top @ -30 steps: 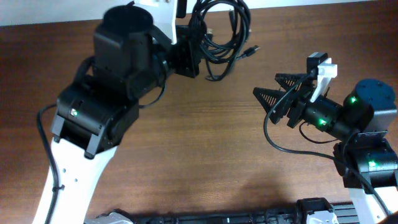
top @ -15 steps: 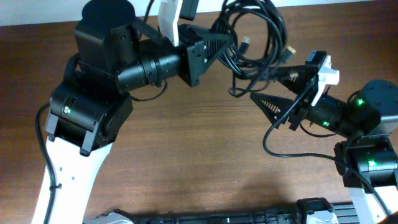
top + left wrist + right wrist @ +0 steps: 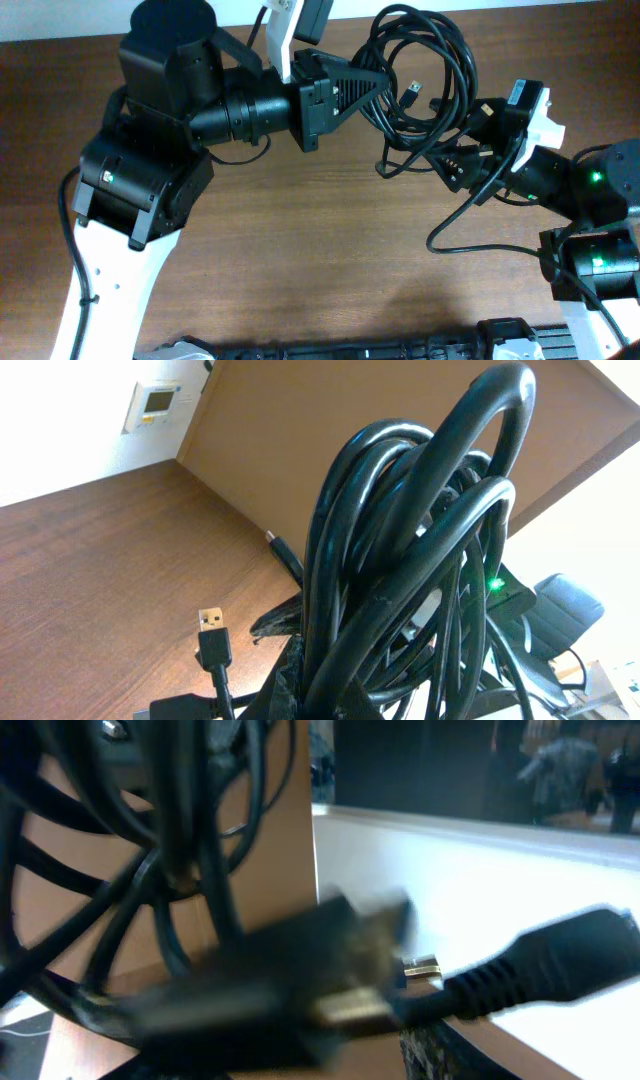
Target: Untangle cables
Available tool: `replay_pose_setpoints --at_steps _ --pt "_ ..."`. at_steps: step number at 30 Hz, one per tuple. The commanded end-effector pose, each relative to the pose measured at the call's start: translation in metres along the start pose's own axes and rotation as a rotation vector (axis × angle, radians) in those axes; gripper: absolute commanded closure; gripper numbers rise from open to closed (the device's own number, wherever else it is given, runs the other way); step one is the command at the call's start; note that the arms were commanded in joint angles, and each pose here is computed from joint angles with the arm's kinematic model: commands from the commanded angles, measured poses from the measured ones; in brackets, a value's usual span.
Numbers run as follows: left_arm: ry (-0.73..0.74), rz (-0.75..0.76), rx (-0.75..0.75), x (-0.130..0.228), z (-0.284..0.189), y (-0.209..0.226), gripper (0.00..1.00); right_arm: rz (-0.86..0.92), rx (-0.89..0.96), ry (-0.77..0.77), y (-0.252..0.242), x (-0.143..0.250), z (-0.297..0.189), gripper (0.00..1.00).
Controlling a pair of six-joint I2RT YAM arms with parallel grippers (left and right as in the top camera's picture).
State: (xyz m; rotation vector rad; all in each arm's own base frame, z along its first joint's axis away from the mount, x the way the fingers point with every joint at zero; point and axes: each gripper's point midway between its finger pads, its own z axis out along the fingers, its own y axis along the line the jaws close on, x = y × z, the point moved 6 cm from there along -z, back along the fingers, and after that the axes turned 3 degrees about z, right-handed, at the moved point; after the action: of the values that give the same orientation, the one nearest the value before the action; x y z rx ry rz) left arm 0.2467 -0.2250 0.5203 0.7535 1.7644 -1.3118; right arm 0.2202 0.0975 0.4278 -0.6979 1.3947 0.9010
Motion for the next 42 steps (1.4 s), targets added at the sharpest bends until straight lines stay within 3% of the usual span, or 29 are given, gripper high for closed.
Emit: replay_pose_setpoints --at_steps 1,6,8,27,42 --pt "-0.023 0.026 0.031 -0.006 -0.009 -0.013 1.0 -0.01 -0.077 -0.003 0.009 -0.004 0.0 0.53" --pt "-0.022 0.024 0.032 -0.006 -0.008 -0.012 1.0 -0.012 -0.09 0.0 0.011 -0.004 0.0 0.62" --pt "-0.021 0.024 0.032 -0.006 -0.008 -0.012 1.0 -0.013 -0.09 -0.001 0.011 -0.004 0.0 0.95" --pt "-0.071 0.068 -0.07 -0.015 -0.02 0.007 1.0 0.224 -0.048 0.136 -0.013 0.036 0.008 0.96" --pt "-0.151 0.087 -0.167 -0.032 -0.044 0.031 1.0 0.278 -0.039 0.179 -0.013 0.048 0.006 0.96"
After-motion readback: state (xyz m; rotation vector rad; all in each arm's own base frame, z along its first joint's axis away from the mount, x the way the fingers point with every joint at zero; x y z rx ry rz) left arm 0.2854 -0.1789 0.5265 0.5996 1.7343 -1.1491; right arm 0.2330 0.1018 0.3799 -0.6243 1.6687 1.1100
